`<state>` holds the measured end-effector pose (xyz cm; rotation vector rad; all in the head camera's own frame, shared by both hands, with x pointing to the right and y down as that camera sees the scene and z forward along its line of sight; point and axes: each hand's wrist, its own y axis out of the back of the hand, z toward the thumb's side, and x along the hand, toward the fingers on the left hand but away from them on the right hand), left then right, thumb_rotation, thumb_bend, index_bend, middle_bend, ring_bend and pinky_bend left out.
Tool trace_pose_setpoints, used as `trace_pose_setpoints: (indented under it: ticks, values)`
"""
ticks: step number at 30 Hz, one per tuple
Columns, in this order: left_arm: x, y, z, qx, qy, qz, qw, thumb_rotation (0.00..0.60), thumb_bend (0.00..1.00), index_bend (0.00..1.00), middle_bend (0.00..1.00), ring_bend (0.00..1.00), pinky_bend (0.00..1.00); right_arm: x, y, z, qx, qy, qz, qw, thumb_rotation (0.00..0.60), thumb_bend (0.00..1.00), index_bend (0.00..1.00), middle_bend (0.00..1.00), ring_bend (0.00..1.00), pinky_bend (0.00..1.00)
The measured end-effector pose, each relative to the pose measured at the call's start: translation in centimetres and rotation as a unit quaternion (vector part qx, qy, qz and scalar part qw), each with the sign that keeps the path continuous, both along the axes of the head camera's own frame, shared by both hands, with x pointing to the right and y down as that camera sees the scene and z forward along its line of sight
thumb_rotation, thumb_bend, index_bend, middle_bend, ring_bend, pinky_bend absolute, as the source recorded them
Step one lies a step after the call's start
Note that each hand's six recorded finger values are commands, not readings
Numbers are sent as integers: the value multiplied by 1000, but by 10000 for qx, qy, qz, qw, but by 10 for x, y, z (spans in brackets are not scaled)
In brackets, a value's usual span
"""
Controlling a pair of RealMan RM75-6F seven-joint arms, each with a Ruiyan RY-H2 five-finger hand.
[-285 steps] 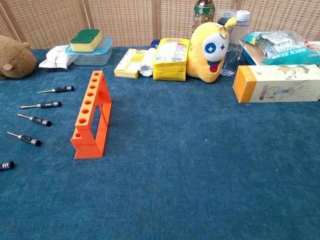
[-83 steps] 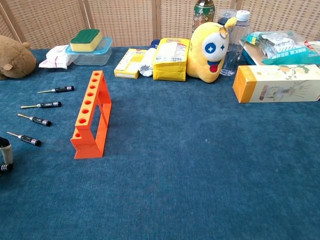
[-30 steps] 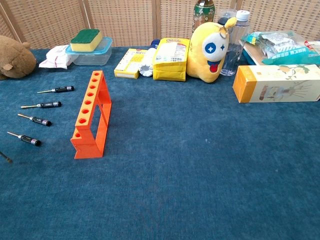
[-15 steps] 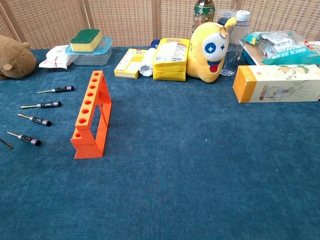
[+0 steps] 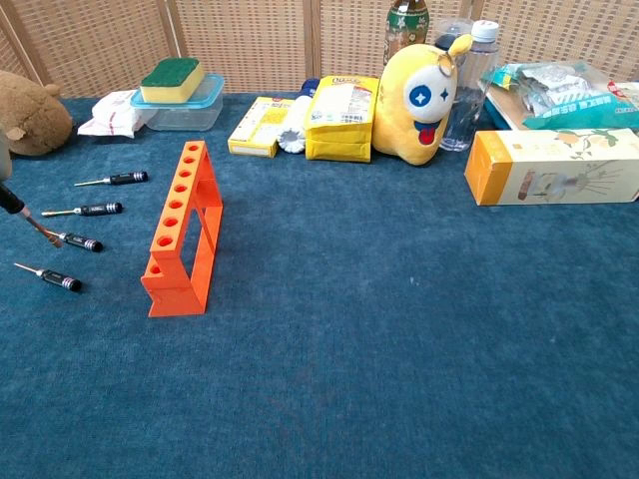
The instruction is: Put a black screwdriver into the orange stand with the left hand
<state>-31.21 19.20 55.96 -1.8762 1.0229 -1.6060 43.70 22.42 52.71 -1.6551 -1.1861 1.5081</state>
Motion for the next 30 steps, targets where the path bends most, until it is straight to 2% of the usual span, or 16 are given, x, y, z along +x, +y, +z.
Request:
trace_pose_setpoints:
  ticks: [16,30]
  values:
    - [40,-3,1,-106,148,394,9991,600,411,520,1000,1000,1000,1,-1,-1,3,-23,23,10000,600,0,0,6,68,0]
    - [61,-3,11,-7,390,551,9977,600,411,521,1000,1000,1000,2,-1,-3,12,-87,55,9999,600,0,0,6,68,0]
